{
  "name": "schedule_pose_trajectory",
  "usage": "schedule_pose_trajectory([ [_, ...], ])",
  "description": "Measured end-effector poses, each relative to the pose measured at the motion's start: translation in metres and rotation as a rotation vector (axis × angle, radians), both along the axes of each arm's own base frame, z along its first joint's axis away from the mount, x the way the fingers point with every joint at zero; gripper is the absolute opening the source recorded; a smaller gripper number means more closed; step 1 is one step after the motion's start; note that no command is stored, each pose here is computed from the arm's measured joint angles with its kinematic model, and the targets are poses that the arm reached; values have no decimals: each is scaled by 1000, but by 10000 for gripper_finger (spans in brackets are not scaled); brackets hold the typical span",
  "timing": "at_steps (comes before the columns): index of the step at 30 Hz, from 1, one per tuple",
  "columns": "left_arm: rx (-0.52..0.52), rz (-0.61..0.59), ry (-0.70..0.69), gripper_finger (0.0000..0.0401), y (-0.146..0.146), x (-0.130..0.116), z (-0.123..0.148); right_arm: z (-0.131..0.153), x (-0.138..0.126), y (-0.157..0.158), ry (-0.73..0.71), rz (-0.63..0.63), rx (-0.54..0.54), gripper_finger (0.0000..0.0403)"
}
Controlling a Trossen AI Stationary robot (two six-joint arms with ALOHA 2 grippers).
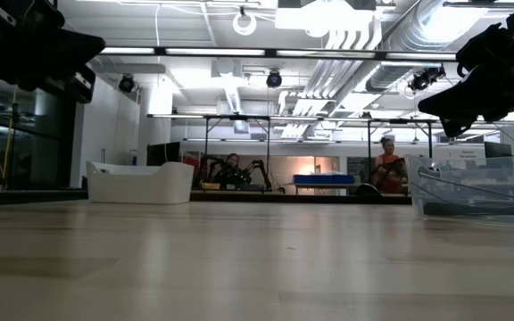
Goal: Sort silverware by color (type)
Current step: Return to Home Position
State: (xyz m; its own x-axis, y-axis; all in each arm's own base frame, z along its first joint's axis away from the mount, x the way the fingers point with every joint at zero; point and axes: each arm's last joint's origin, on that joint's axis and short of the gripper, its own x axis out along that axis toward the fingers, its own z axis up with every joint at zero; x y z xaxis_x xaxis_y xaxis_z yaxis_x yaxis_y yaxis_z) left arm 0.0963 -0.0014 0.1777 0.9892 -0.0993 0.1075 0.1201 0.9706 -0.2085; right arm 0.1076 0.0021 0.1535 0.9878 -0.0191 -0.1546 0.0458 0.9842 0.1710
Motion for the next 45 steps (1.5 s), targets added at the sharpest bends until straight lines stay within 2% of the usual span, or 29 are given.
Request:
schedule_pose_trajectory([
  [10,0,11,-3,3,1,0,0,0,0,0,0,0,0,0],
  [18,-1,12,45,3,1,1,-4,0,0,0,0,0,0,0],
  [45,-1,12,41,3,1,1,-4,0,0,0,0,0,0,0],
])
